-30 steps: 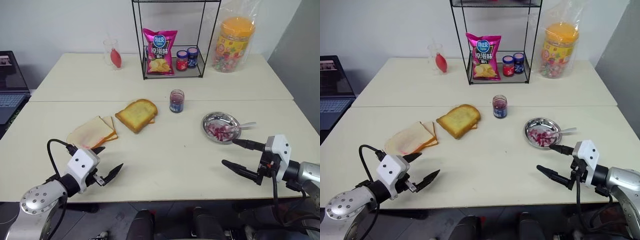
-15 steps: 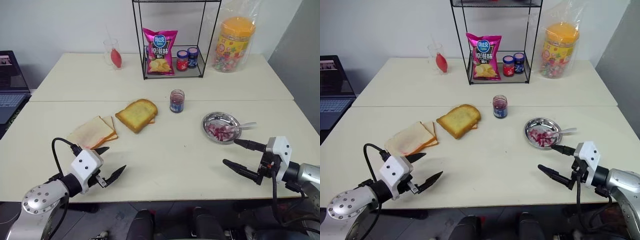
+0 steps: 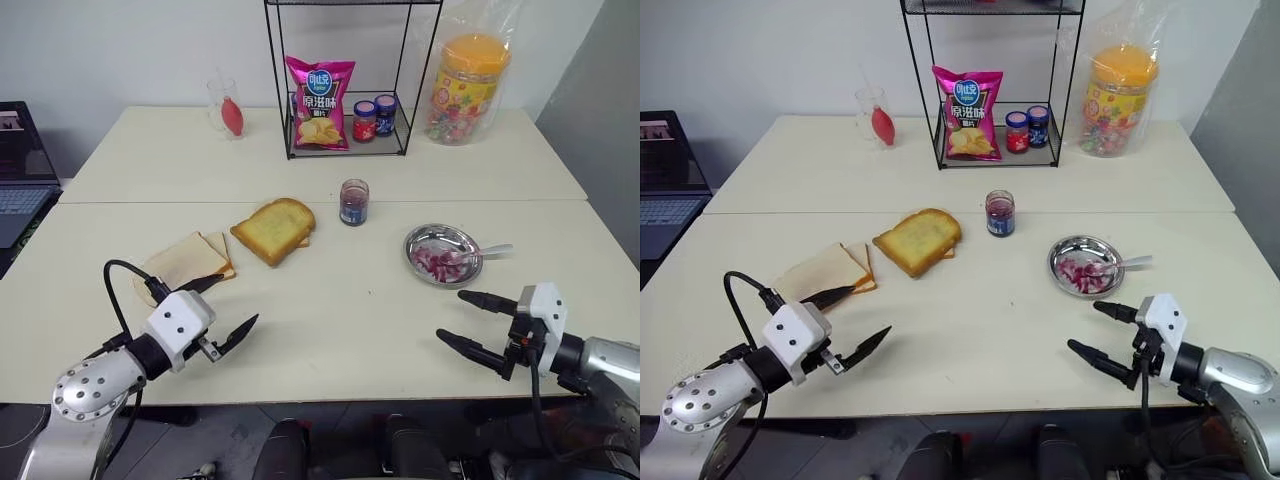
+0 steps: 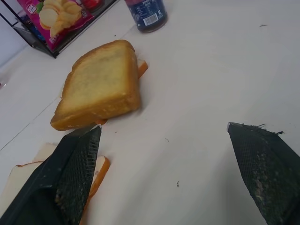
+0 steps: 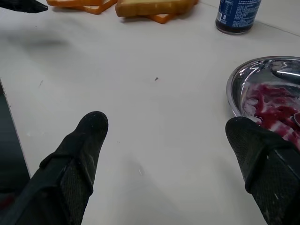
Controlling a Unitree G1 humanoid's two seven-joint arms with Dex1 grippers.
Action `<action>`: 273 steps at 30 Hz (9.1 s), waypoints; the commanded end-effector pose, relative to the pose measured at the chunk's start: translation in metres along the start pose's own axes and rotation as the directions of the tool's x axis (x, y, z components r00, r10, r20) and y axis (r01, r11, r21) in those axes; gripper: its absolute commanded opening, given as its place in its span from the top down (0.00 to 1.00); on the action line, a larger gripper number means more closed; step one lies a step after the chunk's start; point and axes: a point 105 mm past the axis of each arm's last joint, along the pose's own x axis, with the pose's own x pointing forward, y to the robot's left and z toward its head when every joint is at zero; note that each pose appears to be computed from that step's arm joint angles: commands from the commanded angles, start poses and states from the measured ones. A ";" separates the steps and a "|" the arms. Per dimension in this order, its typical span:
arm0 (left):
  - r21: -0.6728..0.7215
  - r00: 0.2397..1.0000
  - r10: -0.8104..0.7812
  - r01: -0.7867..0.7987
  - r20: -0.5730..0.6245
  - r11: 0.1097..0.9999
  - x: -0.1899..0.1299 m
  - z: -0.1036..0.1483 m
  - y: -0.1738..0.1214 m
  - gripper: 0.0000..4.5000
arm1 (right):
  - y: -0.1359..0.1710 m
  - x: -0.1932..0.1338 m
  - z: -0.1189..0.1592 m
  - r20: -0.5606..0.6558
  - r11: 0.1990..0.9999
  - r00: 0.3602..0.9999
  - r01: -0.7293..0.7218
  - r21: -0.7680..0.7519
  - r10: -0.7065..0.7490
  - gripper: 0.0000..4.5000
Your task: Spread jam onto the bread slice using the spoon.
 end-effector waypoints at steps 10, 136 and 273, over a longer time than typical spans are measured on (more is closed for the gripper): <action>-0.469 0.749 0.623 -0.644 -0.224 0.605 -0.052 -0.046 0.092 0.00 | 0.017 0.032 0.051 0.099 0.985 0.985 -0.133 -0.105 0.144 0.01; -0.806 0.892 0.448 -0.221 0.061 0.550 -0.026 0.019 0.109 1.00 | 0.016 0.056 0.106 0.058 0.910 0.930 -0.340 -0.237 0.363 0.00; 0.111 0.669 -0.721 0.715 0.180 0.690 0.062 0.120 -0.055 0.00 | -0.146 0.006 0.003 0.095 0.411 0.701 0.296 0.862 -0.706 0.50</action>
